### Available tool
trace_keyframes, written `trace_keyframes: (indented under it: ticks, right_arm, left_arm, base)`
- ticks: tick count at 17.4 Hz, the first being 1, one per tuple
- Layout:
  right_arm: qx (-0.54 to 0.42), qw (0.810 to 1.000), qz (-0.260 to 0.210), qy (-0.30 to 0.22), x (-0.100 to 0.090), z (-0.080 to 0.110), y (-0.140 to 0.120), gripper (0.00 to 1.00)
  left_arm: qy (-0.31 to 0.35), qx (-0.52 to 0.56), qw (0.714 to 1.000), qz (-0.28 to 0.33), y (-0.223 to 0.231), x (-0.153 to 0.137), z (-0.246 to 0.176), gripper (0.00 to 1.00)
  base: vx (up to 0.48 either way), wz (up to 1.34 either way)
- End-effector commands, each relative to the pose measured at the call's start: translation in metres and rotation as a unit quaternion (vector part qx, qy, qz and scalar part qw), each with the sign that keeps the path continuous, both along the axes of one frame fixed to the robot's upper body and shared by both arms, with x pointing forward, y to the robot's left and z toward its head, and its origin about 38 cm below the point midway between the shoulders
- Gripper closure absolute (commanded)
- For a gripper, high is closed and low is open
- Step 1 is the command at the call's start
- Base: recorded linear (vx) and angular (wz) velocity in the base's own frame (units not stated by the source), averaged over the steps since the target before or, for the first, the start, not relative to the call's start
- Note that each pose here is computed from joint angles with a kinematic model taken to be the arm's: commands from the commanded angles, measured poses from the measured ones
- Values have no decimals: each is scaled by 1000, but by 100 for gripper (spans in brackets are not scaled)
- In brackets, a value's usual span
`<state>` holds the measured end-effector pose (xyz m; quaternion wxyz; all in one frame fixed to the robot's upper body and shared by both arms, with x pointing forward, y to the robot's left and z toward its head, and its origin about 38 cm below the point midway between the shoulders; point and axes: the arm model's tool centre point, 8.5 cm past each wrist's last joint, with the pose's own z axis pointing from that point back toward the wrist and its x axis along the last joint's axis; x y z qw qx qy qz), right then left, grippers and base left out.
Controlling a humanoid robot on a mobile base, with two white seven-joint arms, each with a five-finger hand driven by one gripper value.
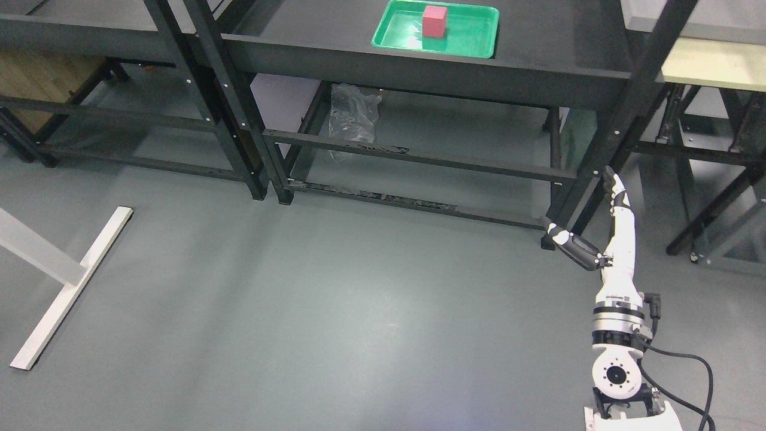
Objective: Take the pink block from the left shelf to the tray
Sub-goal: 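Reach the right hand over the green tray toward the pink cube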
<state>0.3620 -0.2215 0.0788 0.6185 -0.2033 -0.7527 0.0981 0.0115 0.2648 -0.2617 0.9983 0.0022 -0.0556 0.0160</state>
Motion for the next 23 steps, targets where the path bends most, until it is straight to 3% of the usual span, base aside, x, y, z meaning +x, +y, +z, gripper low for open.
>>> trace_keyframes:
  ticks: [1, 4, 7, 11, 23]
  right_arm:
    - [-321, 946, 5, -54, -9, 13, 16, 0]
    - [-304, 948, 28, -93, -13, 19, 21, 0]
    - [-311, 945, 31, -99, -10, 22, 23, 0]
    - [-406, 910, 16, -82, -6, 18, 42, 1]
    - [-407, 911, 7, -71, -6, 16, 41, 1]
  left_arm:
    - [-25, 9, 1000, -2, 11, 27, 2, 0]
    - [-25, 9, 1000, -2, 11, 27, 2, 0]
    - [-25, 9, 1000, -3, 11, 27, 2, 0]
    - [-25, 9, 1000, -3, 11, 27, 2, 0]
    - [-25, 9, 1000, -3, 11, 27, 2, 0]
  base:
    - [222, 348]
    - [245, 297]
    - [286, 230]
    - [295, 152]
    - [318, 84]
